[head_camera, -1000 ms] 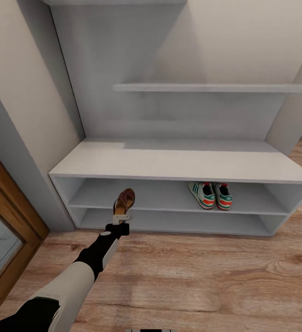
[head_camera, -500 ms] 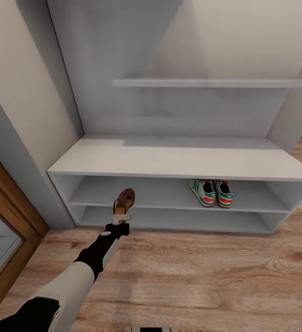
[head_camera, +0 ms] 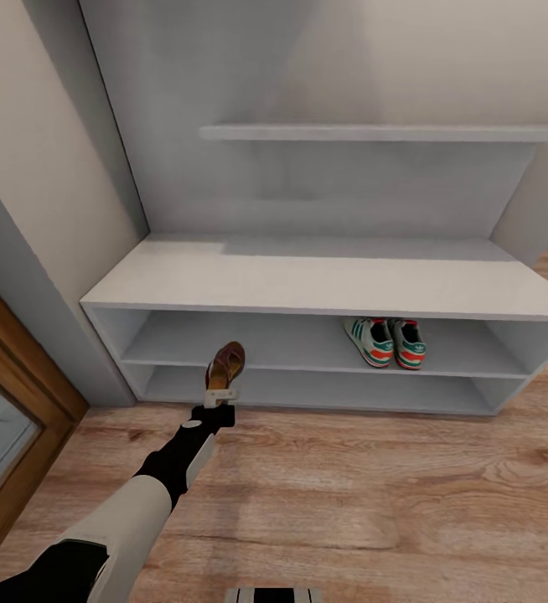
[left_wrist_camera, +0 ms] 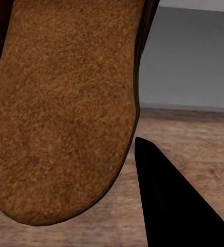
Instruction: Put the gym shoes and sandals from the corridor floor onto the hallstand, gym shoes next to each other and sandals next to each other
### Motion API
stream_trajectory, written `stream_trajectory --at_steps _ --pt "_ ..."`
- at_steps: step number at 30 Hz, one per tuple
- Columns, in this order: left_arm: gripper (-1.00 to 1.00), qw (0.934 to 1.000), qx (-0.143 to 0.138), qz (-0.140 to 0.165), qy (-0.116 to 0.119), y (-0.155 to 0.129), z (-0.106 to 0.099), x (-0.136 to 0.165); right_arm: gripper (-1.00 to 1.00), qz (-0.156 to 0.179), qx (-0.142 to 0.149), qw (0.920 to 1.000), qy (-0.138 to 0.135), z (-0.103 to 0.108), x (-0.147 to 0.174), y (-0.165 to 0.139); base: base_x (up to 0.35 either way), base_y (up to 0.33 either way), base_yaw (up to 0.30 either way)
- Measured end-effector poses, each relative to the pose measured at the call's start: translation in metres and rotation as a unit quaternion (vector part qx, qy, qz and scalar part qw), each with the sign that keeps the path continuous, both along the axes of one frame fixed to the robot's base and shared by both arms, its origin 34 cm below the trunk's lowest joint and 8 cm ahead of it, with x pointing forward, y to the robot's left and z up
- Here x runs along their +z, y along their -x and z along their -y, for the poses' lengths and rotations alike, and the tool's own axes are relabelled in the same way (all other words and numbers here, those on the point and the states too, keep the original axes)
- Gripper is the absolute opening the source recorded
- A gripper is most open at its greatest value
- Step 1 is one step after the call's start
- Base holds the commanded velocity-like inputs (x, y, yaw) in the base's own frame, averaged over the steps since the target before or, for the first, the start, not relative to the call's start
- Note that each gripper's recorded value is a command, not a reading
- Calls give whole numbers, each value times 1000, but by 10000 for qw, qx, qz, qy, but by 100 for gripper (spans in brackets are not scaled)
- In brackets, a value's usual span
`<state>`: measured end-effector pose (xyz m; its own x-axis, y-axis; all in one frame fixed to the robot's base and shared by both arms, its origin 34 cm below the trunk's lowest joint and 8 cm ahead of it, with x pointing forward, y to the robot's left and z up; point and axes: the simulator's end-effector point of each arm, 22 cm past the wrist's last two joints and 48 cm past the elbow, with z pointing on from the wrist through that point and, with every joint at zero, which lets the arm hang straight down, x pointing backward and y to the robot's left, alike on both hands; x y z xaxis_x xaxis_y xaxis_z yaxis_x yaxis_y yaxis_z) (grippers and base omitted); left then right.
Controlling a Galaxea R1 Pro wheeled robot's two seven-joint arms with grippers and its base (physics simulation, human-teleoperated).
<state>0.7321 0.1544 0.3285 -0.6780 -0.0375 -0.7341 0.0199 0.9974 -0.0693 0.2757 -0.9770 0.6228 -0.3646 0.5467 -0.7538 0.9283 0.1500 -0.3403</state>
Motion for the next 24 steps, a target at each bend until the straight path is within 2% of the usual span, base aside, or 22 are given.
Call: stream_trajectory --at_steps 3,9,17,24 --pt "-100 10000 1 5 2 0 0 0 -100 1 0 10000 0 0 0 0 74 29 0" --pt "-100 10000 12 6 8 0 0 0 -100 6 -1 10000 -1 0 0 0 241 104 0" --pt "-100 10000 12 3 9 0 0 0 -100 1 0 10000 0 0 0 0 58 17 0" --pt "-100 10000 14 3 9 0 -1 0 -100 2 0 10000 0 0 0 0 235 72 0"
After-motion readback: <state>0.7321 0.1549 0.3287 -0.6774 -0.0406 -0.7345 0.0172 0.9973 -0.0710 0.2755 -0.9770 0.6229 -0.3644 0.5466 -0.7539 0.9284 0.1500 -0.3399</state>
